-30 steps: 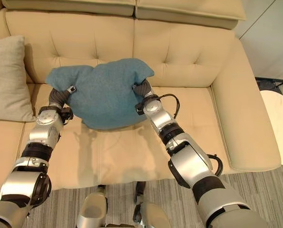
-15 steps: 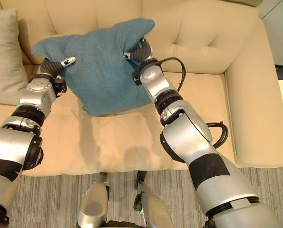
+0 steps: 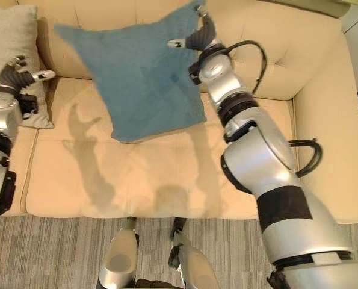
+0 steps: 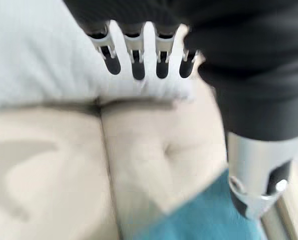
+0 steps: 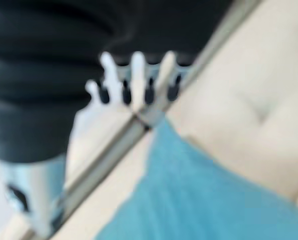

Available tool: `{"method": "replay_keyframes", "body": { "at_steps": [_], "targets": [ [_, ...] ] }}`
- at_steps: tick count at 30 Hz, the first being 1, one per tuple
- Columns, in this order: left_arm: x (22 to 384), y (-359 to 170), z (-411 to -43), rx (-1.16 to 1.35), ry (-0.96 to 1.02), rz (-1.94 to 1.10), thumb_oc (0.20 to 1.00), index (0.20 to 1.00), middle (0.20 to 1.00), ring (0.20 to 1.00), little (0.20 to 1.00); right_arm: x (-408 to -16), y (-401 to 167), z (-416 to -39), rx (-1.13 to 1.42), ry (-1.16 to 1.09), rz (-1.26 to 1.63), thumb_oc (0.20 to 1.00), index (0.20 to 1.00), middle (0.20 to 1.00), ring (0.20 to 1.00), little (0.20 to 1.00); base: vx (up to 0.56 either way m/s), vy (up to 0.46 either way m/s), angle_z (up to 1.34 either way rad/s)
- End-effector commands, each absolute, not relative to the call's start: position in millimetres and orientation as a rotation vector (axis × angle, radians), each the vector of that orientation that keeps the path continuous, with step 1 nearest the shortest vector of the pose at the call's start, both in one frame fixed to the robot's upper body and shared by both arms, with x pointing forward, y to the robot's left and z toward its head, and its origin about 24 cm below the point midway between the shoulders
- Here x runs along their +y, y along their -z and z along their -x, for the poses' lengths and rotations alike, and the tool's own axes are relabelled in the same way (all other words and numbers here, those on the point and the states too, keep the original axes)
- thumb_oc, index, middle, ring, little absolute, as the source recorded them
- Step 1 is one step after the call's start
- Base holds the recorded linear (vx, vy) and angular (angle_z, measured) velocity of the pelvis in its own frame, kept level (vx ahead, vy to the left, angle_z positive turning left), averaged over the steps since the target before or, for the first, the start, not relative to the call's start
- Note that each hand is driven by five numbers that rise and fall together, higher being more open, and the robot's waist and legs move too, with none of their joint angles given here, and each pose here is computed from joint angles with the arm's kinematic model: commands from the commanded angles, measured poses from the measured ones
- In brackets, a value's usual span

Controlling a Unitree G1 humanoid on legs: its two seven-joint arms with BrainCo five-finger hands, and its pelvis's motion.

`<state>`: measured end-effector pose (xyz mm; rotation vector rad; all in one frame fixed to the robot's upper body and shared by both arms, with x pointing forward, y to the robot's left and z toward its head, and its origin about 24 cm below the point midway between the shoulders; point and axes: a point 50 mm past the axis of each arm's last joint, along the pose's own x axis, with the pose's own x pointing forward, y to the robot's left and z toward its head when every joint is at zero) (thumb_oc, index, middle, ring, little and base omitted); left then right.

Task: Pick up all the scattered cushions and arrange them neatly on the sofa.

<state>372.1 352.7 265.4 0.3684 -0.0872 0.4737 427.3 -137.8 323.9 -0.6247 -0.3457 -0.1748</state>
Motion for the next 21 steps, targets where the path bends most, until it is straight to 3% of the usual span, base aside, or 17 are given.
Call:
{"method": "replay_keyframes", "body": {
  "at_steps": [1, 6, 10, 15, 20, 21],
  "targets": [
    [355.1, -313.4, -361.9, -0.242, -0.493, -0.452, 1.0, 1.0, 1.0, 1.0, 1.0, -135.6, -369.8, -416.1, -0.475, 0.205, 0.7, 1.0, 1.0, 1.0, 1.0, 1.0, 0.02, 0.026, -0.07],
    [371.4, -298.9, -346.7, -0.263, -0.515, -0.462, 1.0, 1.0, 1.0, 1.0, 1.0, -159.1, -363.2, -416.2, -0.456, 0.236, 0.772, 1.0, 1.0, 1.0, 1.0, 1.0, 0.03, 0.046, -0.02],
    [386.9, -257.7, -327.2, -0.212, -0.512, -0.469, 1.0, 1.0, 1.0, 1.0, 1.0, -183.9, -326.2, -416.9, -0.397, 0.191, 0.83, 1.0, 1.0, 1.0, 1.0, 1.0, 0.05, 0.033, 0.0],
    [406.4, -158.9, -272.8, 0.003, -0.512, -0.468, 1.0, 1.0, 1.0, 1.0, 1.0, -237.7, -227.5, -398.1, -0.183, 0.118, 0.868, 1.0, 1.0, 1.0, 1.0, 1.0, 0.09, 0.011, 0.0],
    [404.5, -81.0, -226.2, 0.184, -0.528, -0.364, 1.0, 1.0, 1.0, 1.0, 1.0, -269.8, -146.8, -366.9, 0.042, 0.051, 0.865, 1.0, 1.0, 1.0, 1.0, 1.0, 0.07, -0.035, -0.01],
    [388.3, -35.5, -206.3, 0.297, -0.499, -0.286, 1.0, 1.0, 1.0, 1.0, 1.0, -279.4, -98.0, -343.3, 0.178, 0.016, 0.798, 1.0, 1.0, 1.0, 1.0, 1.0, 0.08, -0.107, -0.04]
  ]
}}
